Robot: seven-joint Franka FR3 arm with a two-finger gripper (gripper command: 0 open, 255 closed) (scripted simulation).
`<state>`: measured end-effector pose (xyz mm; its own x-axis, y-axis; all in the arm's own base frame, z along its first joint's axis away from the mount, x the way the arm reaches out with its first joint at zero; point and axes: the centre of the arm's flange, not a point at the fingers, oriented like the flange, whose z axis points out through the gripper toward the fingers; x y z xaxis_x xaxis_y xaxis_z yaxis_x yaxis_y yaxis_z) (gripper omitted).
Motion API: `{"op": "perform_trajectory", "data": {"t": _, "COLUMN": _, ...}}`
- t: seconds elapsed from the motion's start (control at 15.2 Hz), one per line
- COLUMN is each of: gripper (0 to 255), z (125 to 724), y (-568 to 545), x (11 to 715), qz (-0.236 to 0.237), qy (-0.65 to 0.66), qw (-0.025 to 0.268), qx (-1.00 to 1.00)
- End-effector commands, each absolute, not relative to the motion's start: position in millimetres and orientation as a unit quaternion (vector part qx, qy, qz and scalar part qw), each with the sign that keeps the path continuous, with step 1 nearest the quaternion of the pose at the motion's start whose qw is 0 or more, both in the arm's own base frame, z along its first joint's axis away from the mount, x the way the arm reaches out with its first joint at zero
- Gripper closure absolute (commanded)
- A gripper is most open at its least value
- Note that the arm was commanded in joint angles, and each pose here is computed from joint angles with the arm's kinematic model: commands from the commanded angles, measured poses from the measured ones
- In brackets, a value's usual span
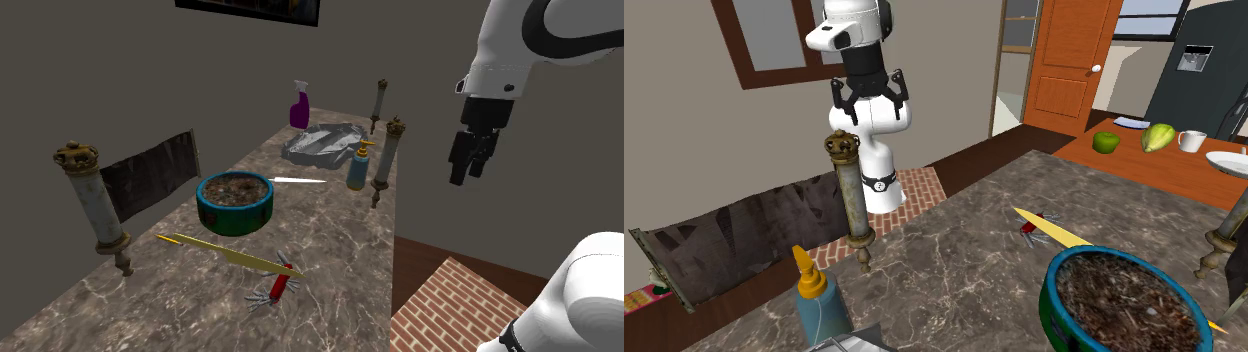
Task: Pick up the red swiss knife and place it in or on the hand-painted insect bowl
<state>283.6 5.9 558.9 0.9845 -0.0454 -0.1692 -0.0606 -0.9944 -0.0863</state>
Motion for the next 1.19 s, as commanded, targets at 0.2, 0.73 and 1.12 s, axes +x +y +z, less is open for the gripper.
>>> {"op": "perform_trajectory", "data": {"t": 0.2, "gripper": 0, "z": 539, "y": 37, "x": 283, "qz": 0.076, "qy": 0.059, "qw": 0.053, "qx": -0.994}}
{"op": "perform_trajectory", "data": {"t": 0.73, "gripper": 0, "z": 487, "y": 119, "x": 294, "qz": 0.053, "qy": 0.143, "qw": 0.073, "qx": -0.986}}
{"op": "perform_trajectory", "data": {"t": 1.12, "gripper": 0, "z": 449, "y": 180, "x": 312, "qz": 0.036, "qy": 0.206, "qw": 0.087, "qx": -0.974}}
